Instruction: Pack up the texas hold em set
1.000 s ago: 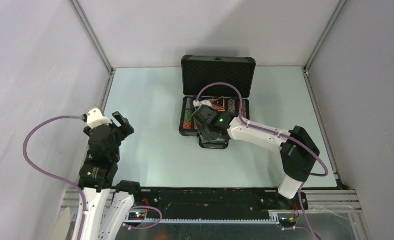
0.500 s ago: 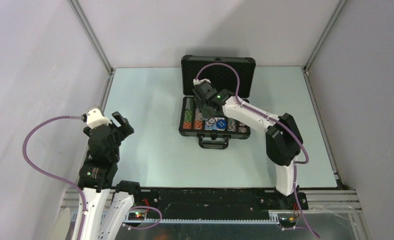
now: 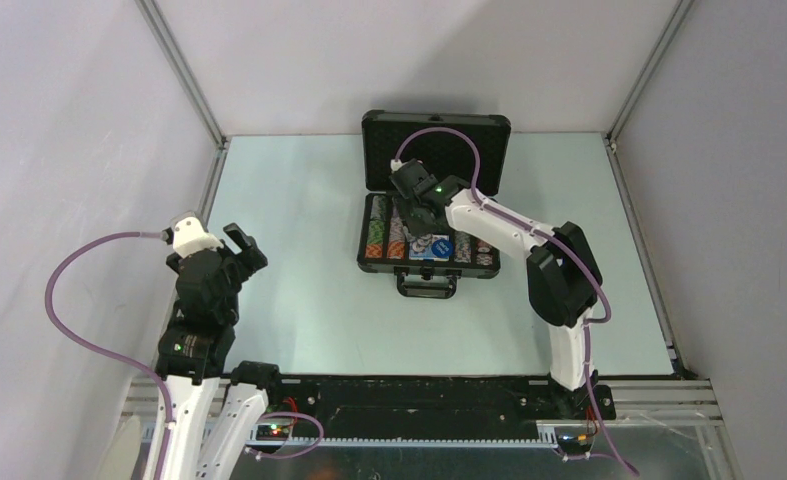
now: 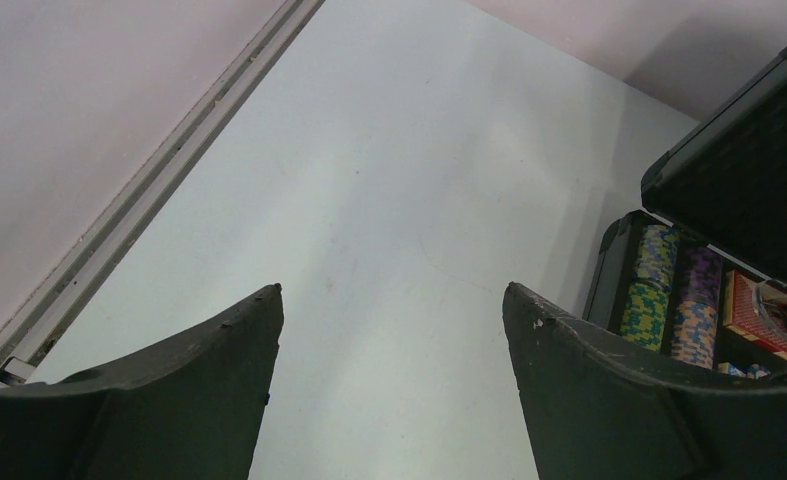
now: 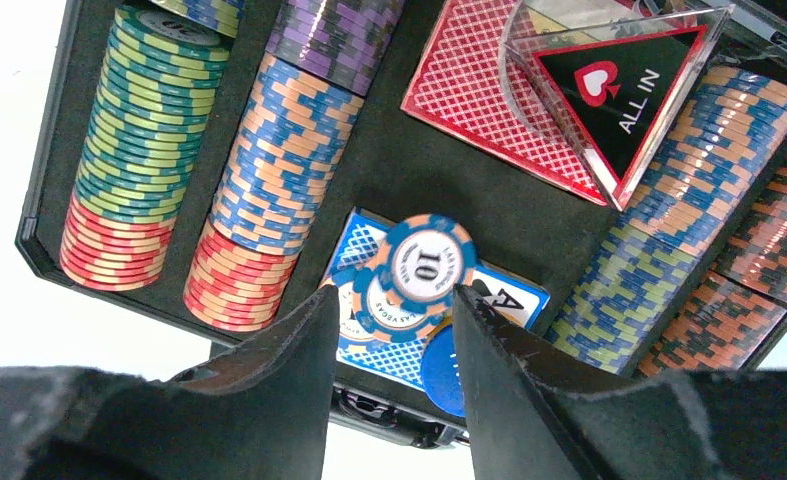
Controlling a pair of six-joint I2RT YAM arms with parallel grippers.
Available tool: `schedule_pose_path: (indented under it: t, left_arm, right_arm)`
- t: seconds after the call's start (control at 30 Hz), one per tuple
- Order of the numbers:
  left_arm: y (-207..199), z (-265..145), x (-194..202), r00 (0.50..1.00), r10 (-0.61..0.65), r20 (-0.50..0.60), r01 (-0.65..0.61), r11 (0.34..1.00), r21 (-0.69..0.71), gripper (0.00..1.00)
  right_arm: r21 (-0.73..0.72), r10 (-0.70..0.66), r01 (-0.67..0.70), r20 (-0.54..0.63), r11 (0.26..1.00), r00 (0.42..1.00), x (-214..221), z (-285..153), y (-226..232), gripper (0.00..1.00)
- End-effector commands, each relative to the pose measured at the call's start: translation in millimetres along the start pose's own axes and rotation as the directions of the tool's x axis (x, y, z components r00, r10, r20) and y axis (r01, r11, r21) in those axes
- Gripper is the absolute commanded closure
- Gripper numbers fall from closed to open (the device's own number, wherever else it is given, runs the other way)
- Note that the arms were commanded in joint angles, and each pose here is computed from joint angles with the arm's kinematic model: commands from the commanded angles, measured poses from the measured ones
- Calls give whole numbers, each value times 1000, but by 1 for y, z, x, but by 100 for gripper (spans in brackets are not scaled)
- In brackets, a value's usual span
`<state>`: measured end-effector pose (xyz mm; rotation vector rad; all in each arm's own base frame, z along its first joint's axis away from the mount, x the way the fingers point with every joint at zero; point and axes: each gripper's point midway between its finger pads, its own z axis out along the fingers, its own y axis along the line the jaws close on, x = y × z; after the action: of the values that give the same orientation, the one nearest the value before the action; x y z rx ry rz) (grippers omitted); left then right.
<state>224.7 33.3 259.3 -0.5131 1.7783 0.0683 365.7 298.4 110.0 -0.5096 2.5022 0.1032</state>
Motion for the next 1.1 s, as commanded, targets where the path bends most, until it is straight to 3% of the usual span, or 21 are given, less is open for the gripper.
schedule_pose_path:
  t: [0.0, 0.43, 1.07]
  left_arm:
    - [1, 2, -3, 1000, 14, 17, -14, 1000, 1, 14]
    - [0, 1, -3, 1000, 14, 17, -14, 1000, 3, 14]
    - [0, 2, -3, 1000, 13, 17, -13, 1000, 3, 14]
  right_arm:
    - [-22, 0, 1, 24, 1000, 1000, -12, 0, 1, 50]
    - [-55, 6, -5, 25, 998, 1000, -19, 2, -7, 33]
    - [-140, 39, -43, -29, 989, 999, -12, 18, -7, 38]
